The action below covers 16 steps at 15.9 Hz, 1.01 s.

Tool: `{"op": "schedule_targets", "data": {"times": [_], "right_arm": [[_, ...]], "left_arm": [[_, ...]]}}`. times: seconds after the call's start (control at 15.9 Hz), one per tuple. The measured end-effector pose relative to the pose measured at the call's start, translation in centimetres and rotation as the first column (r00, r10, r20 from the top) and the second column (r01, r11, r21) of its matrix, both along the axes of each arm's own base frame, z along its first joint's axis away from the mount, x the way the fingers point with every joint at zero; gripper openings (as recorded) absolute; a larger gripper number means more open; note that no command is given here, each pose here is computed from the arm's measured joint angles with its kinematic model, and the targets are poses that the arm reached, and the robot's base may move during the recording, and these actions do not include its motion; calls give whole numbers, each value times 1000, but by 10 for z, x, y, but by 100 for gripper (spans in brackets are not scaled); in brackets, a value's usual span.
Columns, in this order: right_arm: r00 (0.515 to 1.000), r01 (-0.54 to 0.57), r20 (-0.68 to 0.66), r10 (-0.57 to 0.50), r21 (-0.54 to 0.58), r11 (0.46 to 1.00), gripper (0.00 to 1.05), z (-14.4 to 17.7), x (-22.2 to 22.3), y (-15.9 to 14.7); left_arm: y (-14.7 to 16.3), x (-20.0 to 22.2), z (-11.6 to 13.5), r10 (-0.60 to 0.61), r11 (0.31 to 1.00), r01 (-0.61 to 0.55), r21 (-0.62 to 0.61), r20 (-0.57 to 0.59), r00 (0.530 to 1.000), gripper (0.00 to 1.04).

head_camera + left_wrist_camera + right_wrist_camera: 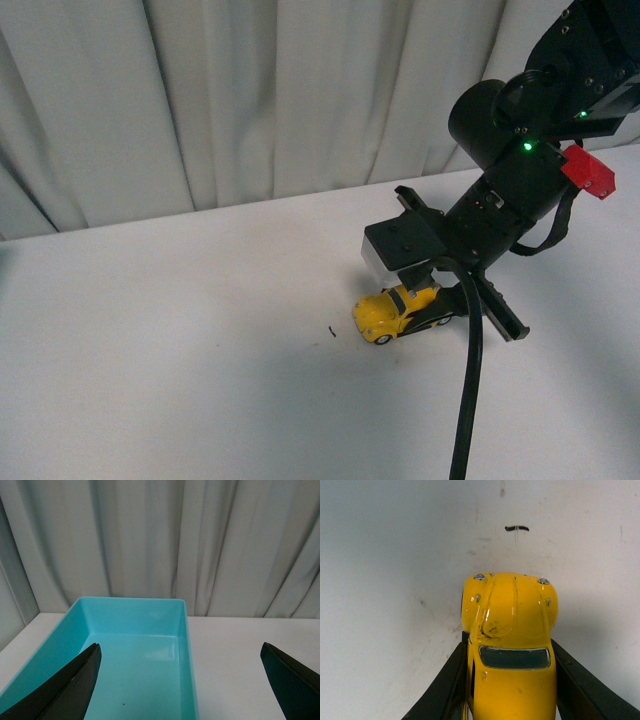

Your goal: Wind up and store yellow beetle toy

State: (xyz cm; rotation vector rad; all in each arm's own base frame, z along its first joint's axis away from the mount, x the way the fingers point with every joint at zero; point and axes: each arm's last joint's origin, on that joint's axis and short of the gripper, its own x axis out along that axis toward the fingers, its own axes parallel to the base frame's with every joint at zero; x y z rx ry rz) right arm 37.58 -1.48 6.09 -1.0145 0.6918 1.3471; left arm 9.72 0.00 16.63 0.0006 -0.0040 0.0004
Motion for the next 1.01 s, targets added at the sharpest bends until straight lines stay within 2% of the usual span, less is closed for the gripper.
{"op": "schedule_targets", "data": {"times": [0.57, 1.01], "right_arm": [[986, 166, -38, -164, 68, 984, 42, -11, -35, -55], [964, 262, -69, -257, 83, 961, 42, -14, -56, -83]], "left_arm": [[0, 0, 0, 0, 1000, 0, 0, 0, 1000, 98], [0, 0, 0, 0, 1000, 0, 0, 0, 1000, 98]]}}
